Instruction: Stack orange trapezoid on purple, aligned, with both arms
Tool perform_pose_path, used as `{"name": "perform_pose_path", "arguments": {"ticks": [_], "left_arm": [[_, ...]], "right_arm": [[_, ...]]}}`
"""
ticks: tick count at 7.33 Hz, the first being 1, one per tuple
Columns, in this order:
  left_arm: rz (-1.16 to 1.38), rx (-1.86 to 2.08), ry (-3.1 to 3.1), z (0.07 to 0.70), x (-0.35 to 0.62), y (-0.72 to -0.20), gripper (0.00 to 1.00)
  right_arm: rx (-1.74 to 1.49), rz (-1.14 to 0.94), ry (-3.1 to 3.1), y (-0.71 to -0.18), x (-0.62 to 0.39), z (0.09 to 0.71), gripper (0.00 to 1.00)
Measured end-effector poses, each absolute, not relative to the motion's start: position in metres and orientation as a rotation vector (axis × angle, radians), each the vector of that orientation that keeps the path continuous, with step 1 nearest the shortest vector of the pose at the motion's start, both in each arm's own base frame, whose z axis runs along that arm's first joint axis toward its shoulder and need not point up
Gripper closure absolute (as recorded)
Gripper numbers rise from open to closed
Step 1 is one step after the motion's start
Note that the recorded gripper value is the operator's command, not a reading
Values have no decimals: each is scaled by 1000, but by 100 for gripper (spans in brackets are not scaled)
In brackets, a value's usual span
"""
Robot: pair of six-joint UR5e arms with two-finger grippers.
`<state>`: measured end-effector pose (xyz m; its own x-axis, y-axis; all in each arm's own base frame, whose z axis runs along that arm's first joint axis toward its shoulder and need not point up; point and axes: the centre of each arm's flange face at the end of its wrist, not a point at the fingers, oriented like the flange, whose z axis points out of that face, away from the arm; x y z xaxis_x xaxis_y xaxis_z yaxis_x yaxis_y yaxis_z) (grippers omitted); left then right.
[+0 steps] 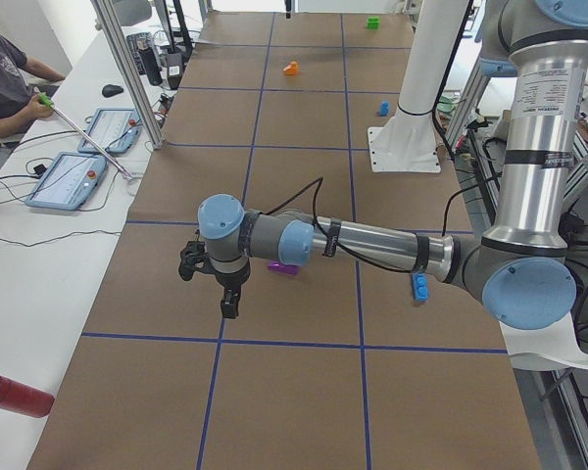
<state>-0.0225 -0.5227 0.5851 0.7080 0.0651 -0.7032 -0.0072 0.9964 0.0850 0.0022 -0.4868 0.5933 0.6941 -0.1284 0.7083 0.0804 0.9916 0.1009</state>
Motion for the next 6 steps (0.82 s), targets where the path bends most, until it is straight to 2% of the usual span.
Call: {"name": "perform_pose_path", "arguments": {"ticks": [6], "left_arm": [[65, 113, 786, 576, -19, -523, 0]], "right_arm": [[61, -117, -788, -485, 2, 595, 0]]}}
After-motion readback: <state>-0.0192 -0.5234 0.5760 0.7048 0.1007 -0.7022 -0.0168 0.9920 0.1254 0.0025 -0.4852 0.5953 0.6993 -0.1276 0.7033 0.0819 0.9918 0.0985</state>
